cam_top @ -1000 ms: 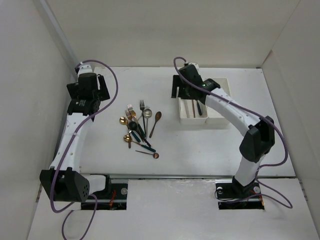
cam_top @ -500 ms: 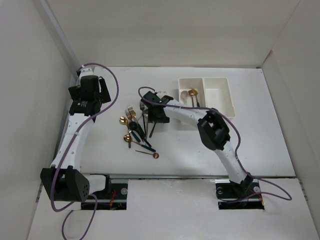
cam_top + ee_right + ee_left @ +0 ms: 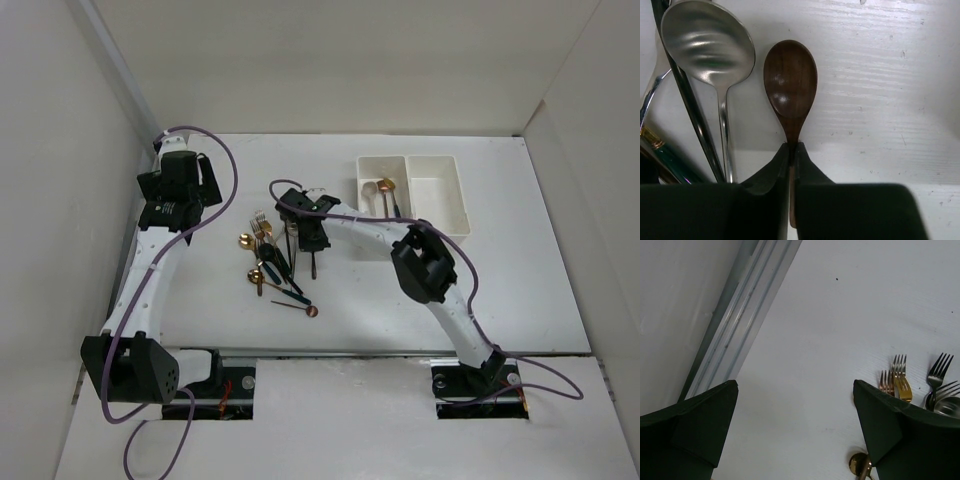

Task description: Sort the eating utensils into containers

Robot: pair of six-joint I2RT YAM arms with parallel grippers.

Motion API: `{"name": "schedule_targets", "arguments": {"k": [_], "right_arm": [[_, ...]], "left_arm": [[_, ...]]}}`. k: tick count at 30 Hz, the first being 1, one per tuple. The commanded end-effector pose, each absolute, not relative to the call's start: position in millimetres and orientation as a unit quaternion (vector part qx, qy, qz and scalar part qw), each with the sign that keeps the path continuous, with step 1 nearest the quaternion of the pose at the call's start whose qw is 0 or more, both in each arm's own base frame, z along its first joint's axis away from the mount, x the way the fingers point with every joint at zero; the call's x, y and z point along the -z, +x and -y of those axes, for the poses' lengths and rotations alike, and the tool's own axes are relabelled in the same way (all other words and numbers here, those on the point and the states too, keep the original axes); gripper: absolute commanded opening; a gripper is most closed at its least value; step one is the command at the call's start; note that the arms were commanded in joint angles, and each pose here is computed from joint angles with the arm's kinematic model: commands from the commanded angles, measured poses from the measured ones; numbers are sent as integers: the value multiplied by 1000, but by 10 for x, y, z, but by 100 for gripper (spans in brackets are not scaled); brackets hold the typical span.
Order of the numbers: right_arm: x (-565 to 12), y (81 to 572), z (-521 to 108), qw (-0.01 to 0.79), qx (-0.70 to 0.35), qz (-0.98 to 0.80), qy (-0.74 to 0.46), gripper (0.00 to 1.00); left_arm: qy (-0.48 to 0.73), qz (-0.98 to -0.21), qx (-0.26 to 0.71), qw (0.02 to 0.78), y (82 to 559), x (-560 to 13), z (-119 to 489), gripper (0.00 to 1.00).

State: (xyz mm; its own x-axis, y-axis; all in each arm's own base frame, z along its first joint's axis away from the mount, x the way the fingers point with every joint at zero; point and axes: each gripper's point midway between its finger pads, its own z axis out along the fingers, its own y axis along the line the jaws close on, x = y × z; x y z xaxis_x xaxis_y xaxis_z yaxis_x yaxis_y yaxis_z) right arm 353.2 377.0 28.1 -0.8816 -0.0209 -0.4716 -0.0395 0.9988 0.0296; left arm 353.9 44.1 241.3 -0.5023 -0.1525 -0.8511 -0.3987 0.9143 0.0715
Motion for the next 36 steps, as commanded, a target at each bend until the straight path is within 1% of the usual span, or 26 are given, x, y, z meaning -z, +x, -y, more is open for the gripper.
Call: {"name": "schedule_targets", "arguments": {"k": [1,3,4,6,7,8,9,11,12,13,14,15,16,17,20,23,25,27,28,31,32,33,34,36], "right_arm": [[-62,3389,-3718,214,-4,-976,-39,0],[-158,3426,-3750,227,-14,-973,-52,0],[-373,3498,-3828,250,-37,-966,-56,0],[-702,3628,-3844,294,-44,-952,-80,0],[-938,3708,-3873,320,-53,-942,-84,0],[-1301,3771,-3865,355,-62,-927,-100,0],[-1600,3896,-3828,388,-67,-914,-95,0],[-2028,4036,-3712,426,-79,-897,-90,0],[-2330,4077,-3566,448,-84,-886,-87,0],[-2498,4162,-3438,464,-85,-879,-73,0],[-2624,4343,-3148,475,-77,-876,-43,0],[-2791,4412,-2948,490,-74,-868,-31,0],[-2803,4467,-2806,488,-73,-869,-28,0],[-2744,4613,-2500,486,-55,-872,-10,0],[-2578,4776,-2105,474,-27,-880,-20,0],[-2162,4783,-2007,435,-7,-898,-56,0],[-1864,4795,-1956,410,4,-910,-62,0],[-1684,4814,-1914,393,9,-918,-50,0],[-1596,4820,-1844,382,14,-923,-40,3],[-1436,4877,-1737,368,18,-930,-14,28],[-1458,4876,-1741,368,16,-930,-9,45],[-1458,4876,-1741,368,16,-930,-9,52],[-1481,4876,-1740,368,16,-930,-9,57],[-1675,4867,-1736,383,9,-924,-6,68]], "left_arm": [[-169,-843,-119,497,3533,-2551,-425,100],[-163,-847,-111,493,3533,-2504,-390,100],[-161,-848,-107,493,3537,-2501,-375,100],[-138,-859,-72,487,3554,-2432,-208,98],[-127,-866,-51,481,3548,-2401,-125,96],[-109,-874,-25,474,3573,-2344,11,93],[-74,-884,34,461,3590,-2310,278,86],[-40,-890,87,446,3602,-2269,551,82],[-25,-892,107,437,3598,-2270,669,80],[-2,-897,134,421,3606,-2207,863,79],[5,-901,136,412,3607,-2172,922,79],[12,-902,139,408,3624,-2157,989,79],[24,-907,138,398,3646,-2111,1048,77],[37,-909,142,391,3626,-2067,1156,77],[63,-912,144,378,3632,-1989,1350,76],[88,-917,143,362,3592,-1868,1520,75],[107,-918,145,354,3536,-1815,1671,75],[123,-920,148,342,3488,-1730,1800,75],[126,-921,144,338,3482,-1693,1824,75],[139,-927,143,317,3449,-1533,1929,75],[142,-929,146,309,3443,-1483,1949,73],[142,-933,143,299,3429,-1420,1943,71],[138,-938,146,282,3422,-1309,1969,63],[138,-943,141,268,3425,-1194,1970,57]]}}
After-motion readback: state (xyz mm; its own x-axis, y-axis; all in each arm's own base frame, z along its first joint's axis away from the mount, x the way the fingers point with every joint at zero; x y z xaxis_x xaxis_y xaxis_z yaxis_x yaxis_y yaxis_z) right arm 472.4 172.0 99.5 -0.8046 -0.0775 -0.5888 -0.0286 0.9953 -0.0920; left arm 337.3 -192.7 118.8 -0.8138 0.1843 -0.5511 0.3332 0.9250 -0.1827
